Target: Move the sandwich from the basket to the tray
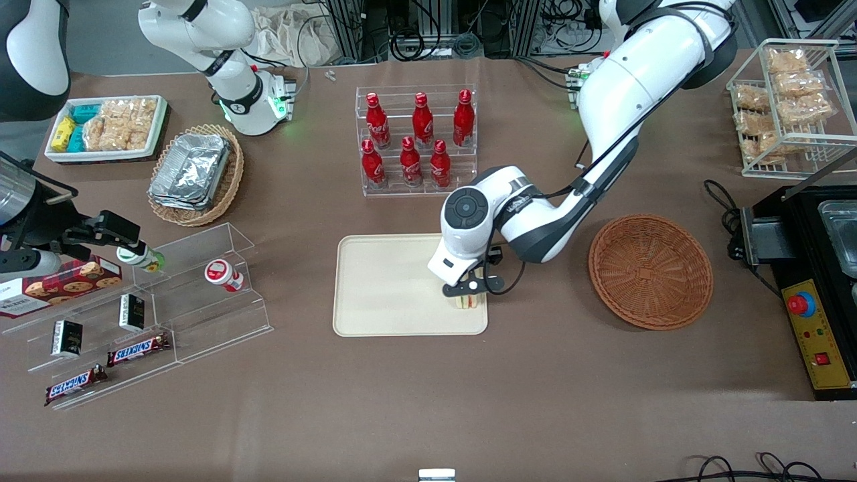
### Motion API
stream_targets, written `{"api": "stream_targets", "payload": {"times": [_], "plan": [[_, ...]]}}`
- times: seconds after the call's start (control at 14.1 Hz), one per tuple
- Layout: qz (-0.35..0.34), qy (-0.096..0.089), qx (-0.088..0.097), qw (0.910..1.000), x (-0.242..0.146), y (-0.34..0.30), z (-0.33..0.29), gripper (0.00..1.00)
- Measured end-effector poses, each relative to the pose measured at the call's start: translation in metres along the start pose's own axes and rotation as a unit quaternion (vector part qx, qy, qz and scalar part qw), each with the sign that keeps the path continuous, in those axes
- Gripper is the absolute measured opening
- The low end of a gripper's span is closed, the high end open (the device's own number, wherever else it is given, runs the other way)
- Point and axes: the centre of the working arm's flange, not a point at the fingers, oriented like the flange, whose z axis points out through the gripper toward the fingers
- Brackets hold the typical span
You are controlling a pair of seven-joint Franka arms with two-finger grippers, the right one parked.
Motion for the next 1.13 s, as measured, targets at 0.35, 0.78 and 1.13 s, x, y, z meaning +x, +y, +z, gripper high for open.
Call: {"api": "stream_targets", "payload": {"times": [0.35,0.78,1.13], "plan": [[0.036,-0.024,0.032,0.9985,0.033,-0.084,-0.095,0.88],[0.086,-0.018,0.059,0.9944,0.051,-0.184,-0.186,0.88],[0.075,-0.030,0.051,0.9954,0.063,-0.249,-0.218,1.00]]}}
